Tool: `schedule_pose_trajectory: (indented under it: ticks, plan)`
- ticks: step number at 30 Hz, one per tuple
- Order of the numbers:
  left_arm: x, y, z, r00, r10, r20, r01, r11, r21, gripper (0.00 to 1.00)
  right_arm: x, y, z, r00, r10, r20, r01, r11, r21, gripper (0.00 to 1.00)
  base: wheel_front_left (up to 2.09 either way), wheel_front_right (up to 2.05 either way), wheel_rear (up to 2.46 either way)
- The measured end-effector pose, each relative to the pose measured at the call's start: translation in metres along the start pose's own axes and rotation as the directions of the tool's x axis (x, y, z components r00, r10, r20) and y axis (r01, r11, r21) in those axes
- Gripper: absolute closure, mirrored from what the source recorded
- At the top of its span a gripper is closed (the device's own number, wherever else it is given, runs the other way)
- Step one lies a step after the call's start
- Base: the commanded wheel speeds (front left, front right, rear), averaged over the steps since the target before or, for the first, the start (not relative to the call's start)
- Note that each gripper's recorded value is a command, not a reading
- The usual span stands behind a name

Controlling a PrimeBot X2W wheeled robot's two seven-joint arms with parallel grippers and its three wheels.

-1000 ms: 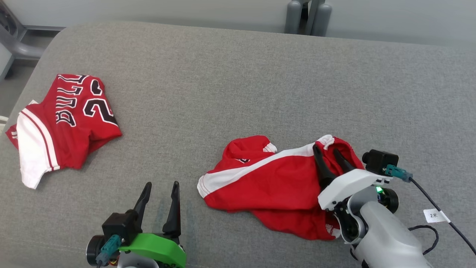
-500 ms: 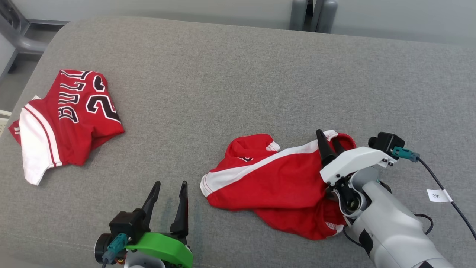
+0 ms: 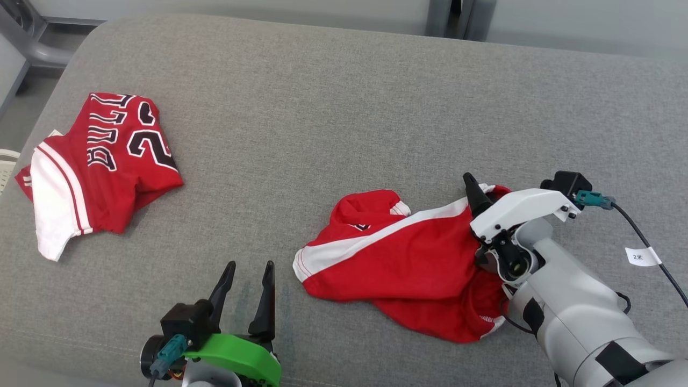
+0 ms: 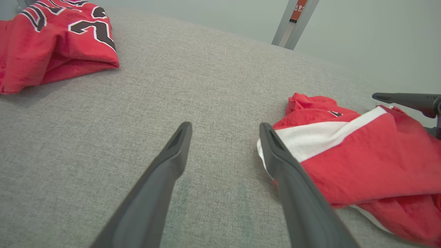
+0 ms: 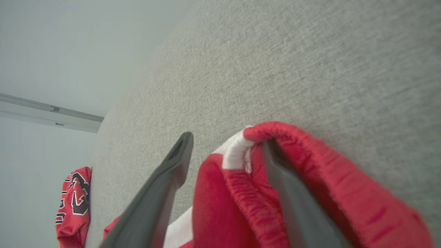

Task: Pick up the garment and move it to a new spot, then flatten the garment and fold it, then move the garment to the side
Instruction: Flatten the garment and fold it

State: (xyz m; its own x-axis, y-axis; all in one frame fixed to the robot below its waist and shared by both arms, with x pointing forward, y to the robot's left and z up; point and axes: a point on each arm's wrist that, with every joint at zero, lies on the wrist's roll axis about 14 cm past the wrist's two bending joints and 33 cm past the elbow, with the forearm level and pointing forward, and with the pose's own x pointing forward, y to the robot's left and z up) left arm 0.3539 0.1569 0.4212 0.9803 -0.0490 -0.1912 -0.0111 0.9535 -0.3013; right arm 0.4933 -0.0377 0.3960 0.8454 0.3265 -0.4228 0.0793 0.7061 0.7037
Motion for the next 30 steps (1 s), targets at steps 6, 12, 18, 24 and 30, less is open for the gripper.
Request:
schedule_pose_trajectory:
  ticks: [6, 12, 18, 24, 30]
  plan:
    - [0.002, 0.001, -0.002, 1.0, 0.001, -0.007, -0.001, 1.0, -0.003, 0.0, 0.001, -0.001, 0.004, 1.0, -0.005, 0.025, 0.005, 1.0, -0.011, 1.0, 0.0, 0.0, 0.0]
    - [0.004, 0.0, -0.002, 1.0, -0.003, -0.006, 0.003, 1.0, -0.001, 0.0, -0.004, -0.007, 0.009, 0.997, -0.017, 0.069, 0.017, 1.0, -0.001, 1.0, 0.0, 0.0, 0.0]
    - [0.007, -0.005, 0.002, 1.0, -0.022, 0.004, 0.022, 1.0, 0.002, 0.0, -0.014, -0.013, 0.016, 0.993, -0.026, 0.112, 0.025, 1.0, 0.011, 1.0, 0.0, 0.0, 0.0]
    - [0.009, -0.017, 0.013, 0.997, -0.064, 0.04, 0.064, 0.998, -0.006, 0.0, -0.031, -0.016, 0.046, 0.978, 0.017, 0.209, -0.017, 1.0, -0.005, 1.0, 0.0, 0.0, 0.0]
    - [0.012, -0.037, 0.023, 0.989, -0.128, 0.072, 0.131, 0.991, -0.033, 0.0, -0.065, -0.024, 0.089, 0.936, 0.062, 0.346, -0.048, 0.998, -0.047, 1.0, 0.0, 0.0, 0.0]
